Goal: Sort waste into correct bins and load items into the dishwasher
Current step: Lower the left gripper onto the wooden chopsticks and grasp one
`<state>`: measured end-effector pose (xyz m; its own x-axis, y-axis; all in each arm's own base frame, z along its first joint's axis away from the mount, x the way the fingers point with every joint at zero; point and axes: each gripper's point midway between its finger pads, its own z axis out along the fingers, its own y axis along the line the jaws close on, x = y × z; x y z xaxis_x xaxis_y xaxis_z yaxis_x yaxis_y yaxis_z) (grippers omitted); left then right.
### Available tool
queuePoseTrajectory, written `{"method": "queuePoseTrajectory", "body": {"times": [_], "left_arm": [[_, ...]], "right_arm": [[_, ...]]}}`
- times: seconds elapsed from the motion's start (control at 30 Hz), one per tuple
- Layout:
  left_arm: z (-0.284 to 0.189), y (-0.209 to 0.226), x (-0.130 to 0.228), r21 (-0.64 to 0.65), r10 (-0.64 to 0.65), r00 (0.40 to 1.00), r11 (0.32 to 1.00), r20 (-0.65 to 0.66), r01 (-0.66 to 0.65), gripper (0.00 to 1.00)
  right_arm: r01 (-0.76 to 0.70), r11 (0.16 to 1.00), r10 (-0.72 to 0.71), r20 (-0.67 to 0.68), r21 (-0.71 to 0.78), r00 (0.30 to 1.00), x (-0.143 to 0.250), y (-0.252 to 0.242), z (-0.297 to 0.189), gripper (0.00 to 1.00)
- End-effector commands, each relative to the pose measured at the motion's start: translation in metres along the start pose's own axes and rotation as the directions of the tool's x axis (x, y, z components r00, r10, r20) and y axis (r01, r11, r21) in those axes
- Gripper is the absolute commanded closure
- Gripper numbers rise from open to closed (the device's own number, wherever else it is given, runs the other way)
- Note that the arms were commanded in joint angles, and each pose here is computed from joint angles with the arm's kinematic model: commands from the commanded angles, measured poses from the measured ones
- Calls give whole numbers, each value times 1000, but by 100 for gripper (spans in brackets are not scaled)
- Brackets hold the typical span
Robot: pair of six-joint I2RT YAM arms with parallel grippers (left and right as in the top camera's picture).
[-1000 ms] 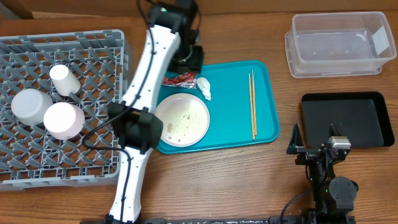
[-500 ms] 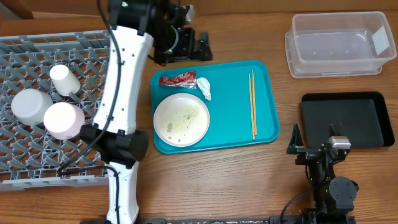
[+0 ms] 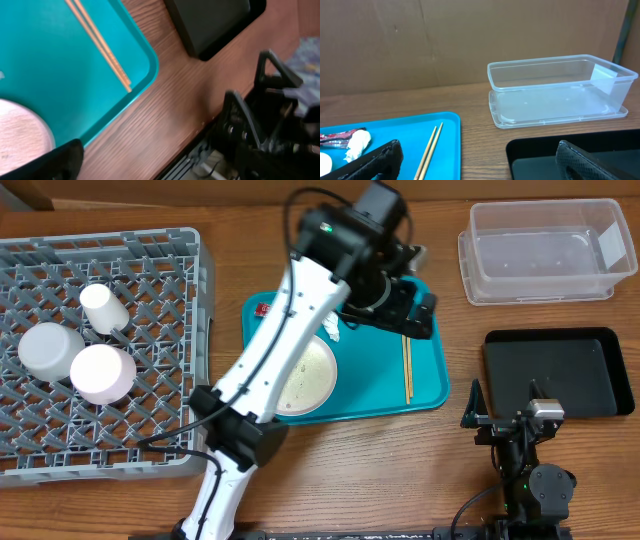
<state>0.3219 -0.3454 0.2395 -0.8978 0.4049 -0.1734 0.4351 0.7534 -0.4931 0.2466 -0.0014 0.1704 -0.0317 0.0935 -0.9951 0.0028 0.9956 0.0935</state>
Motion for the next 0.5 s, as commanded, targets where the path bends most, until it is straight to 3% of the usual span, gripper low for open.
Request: {"method": "queuePoseTrajectory", "body": {"times": [0.0,0.07,0.27,0.33,0.4,0.47], "left_arm": [[49,11,-2,-147,-143,989,979,-19,139,15],[68,16,-5,-215,-208,978,955,10,205,35],[100,58,-13,-427,-360,917,811,172,399,37],[109,67,-15,-440,-399,895,780,201,446,38],[120,71,-19,-433,-426,879,765,214,476,50],[131,75,-22,-425,-451,863,751,228,505,52]], "right_arm": [[-3,1000,3,8,8,1000,1,-2,0,0],[-3,1000,3,8,8,1000,1,-2,0,1],[-3,1000,3,8,8,1000,1,-2,0,0],[-3,1000,3,8,8,1000,1,-2,0,0],[-3,1000,3,8,8,1000,1,-2,0,0],[-3,1000,3,8,8,1000,1,-2,0,0]]}}
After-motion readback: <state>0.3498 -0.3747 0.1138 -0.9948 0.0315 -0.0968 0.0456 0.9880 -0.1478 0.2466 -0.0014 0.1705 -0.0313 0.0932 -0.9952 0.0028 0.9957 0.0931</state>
